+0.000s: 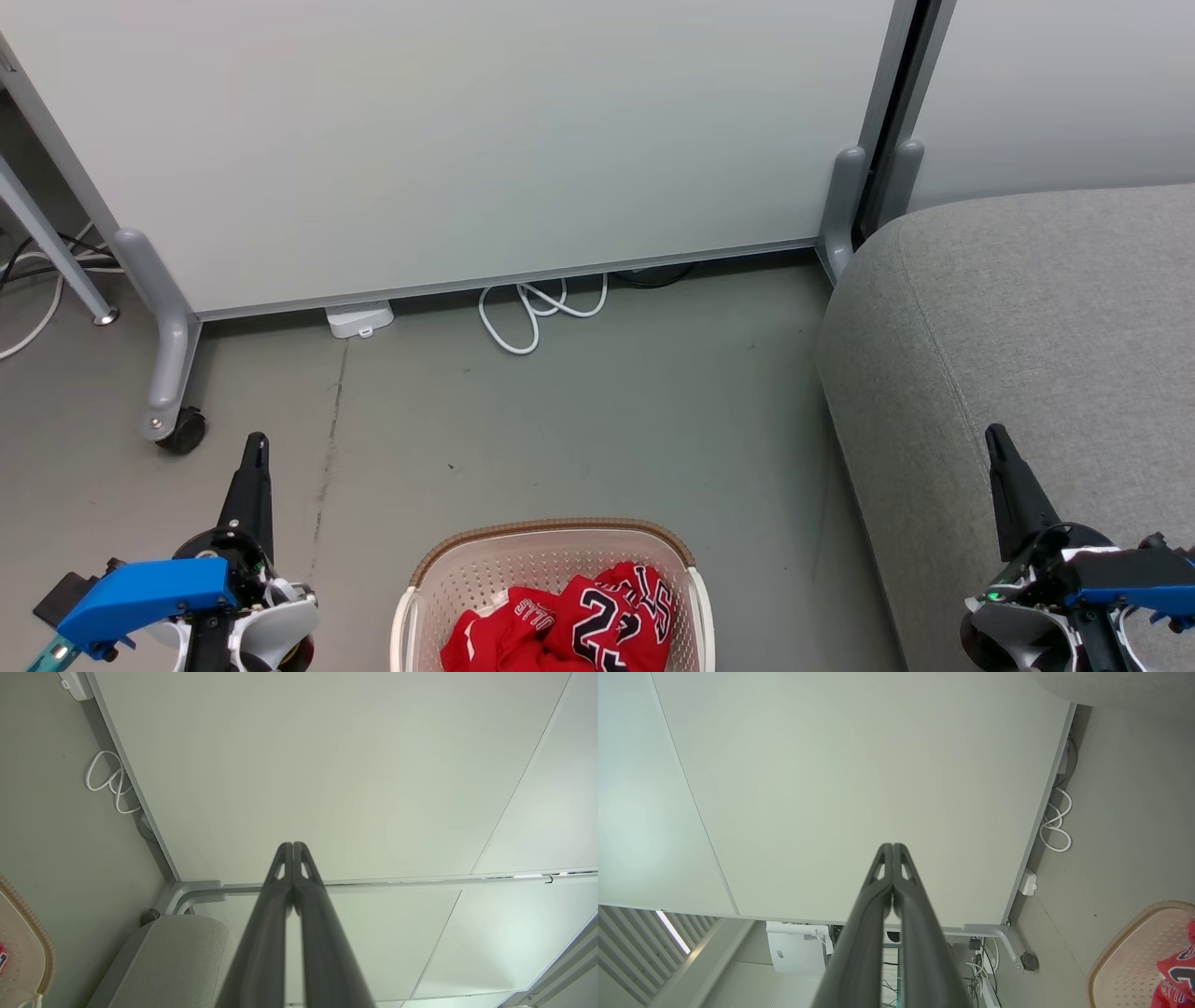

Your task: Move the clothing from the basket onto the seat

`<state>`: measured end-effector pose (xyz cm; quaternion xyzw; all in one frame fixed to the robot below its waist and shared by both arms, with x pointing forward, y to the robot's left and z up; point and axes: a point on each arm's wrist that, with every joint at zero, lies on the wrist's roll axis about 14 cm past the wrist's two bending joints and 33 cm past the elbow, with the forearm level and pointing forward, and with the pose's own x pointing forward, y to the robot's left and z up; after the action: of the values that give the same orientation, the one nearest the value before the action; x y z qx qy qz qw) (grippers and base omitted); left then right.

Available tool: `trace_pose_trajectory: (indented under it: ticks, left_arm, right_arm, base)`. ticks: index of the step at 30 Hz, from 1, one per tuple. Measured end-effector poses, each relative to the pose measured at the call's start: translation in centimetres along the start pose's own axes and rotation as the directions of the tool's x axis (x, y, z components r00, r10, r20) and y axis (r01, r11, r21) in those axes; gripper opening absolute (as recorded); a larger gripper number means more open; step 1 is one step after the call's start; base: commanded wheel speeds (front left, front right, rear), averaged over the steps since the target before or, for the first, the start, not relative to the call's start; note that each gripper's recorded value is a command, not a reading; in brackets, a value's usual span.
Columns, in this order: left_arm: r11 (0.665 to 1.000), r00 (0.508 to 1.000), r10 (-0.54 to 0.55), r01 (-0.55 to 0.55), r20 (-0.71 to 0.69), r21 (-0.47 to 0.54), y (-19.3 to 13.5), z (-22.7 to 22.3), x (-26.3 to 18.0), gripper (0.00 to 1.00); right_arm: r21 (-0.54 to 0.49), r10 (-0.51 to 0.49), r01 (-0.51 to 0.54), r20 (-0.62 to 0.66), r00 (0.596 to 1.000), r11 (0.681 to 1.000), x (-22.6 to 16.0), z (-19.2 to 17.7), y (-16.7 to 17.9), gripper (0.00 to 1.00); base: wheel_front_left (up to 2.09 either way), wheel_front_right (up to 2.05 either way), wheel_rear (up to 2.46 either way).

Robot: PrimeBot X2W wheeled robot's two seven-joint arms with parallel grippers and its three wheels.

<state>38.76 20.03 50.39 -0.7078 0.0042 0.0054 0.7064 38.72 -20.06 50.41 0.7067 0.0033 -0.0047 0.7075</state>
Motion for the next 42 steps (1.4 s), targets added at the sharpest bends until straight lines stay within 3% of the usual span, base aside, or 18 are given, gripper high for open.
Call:
trace_pose_trajectory:
  ticks: [3, 4, 9, 15, 21, 26, 27, 29, 34, 35, 38, 42]
  left_arm:
    - [1.0, 1.0, 0.002, -0.002, 0.0, -0.001, 0.1, 0.0, 0.0, 0.0]
    - [1.0, 1.0, 0.014, -0.014, 0.001, -0.003, 0.4, 0.0, -0.1, 1.0]
    - [0.994, 0.994, 0.11, -0.11, 0.003, -0.015, 3.7, -0.2, -1.8, 1.0]
    - [0.993, 0.993, 0.115, -0.115, 0.006, 0.012, 3.8, -0.7, -1.8, 1.0]
    - [0.989, 0.993, 0.119, -0.119, 0.005, 0.082, 3.8, -1.0, -1.7, 1.0]
    - [0.97, 0.992, 0.128, -0.125, -0.002, 0.211, 3.8, -1.4, -1.6, 1.0]
    - [0.927, 0.992, 0.123, -0.109, -0.015, 0.358, 3.5, -2.1, -1.4, 1.0]
    - [0.927, 0.992, 0.123, -0.109, -0.015, 0.358, 3.5, -2.1, -1.4, 1.0]
    - [0.887, 0.994, 0.109, -0.086, -0.024, 0.453, 2.9, -2.5, -1.2, 1.0]
    - [0.86, 0.993, 0.112, -0.084, -0.027, 0.503, 3.0, -2.7, -1.2, 1.0]
    - [0.831, 0.993, 0.114, -0.08, -0.028, 0.55, 2.9, -2.7, -1.2, 1.0]
    - [0.763, 0.993, 0.115, -0.061, -0.042, 0.643, 2.9, -3.4, -1.2, 1.0]
  right_arm:
    - [0.0, -0.001, 0.001, 0.0, 1.0, 1.0, 0.0, 0.0, 0.0, 0.0]
    - [0.002, -0.011, 0.011, 0.001, 1.0, 1.0, -0.1, 0.0, -0.4, 1.0]
    - [0.013, -0.093, 0.093, 0.005, 0.996, 0.996, -1.5, -0.1, -3.1, 1.0]
    - [-0.014, -0.09, 0.09, 0.016, 0.996, 0.996, -1.5, -0.3, -3.0, 1.0]
    - [-0.08, -0.086, 0.088, 0.03, 0.996, 0.993, -1.4, -0.1, -2.8, 1.0]
    - [-0.195, -0.079, 0.085, 0.039, 0.996, 0.977, -1.3, 0.1, -2.6, 1.0]
    - [-0.339, -0.066, 0.079, 0.049, 0.997, 0.938, -1.2, 0.3, -2.2, 1.0]
    - [-0.339, -0.066, 0.079, 0.049, 0.997, 0.938, -1.2, 0.3, -2.2, 1.0]
    - [-0.436, -0.066, 0.081, 0.051, 0.997, 0.896, -1.4, 0.3, -2.2, 1.0]
    - [-0.48, -0.06, 0.078, 0.052, 0.997, 0.874, -1.3, 0.4, -2.1, 1.0]
    - [-0.522, -0.052, 0.072, 0.052, 0.997, 0.85, -1.3, 0.4, -1.8, 1.0]
    - [-0.612, -0.04, 0.064, 0.053, 0.998, 0.788, -1.3, 0.4, -1.5, 1.0]
  base:
    - [0.0, 0.0, 0.0]
    - [0.0, 0.0, 0.0]
    - [0.0, 0.0, 0.0]
    - [0.0, 0.0, 0.0]
    - [0.0, 0.0, 0.0]
    - [0.0, 0.0, 0.0]
    - [0.0, 0.0, 0.0]
    - [0.0, 0.0, 0.0]
    - [0.0, 0.0, 0.0]
    - [0.0, 0.0, 0.0]
    - [0.0, 0.0, 0.0]
    - [0.0, 0.0, 0.0]
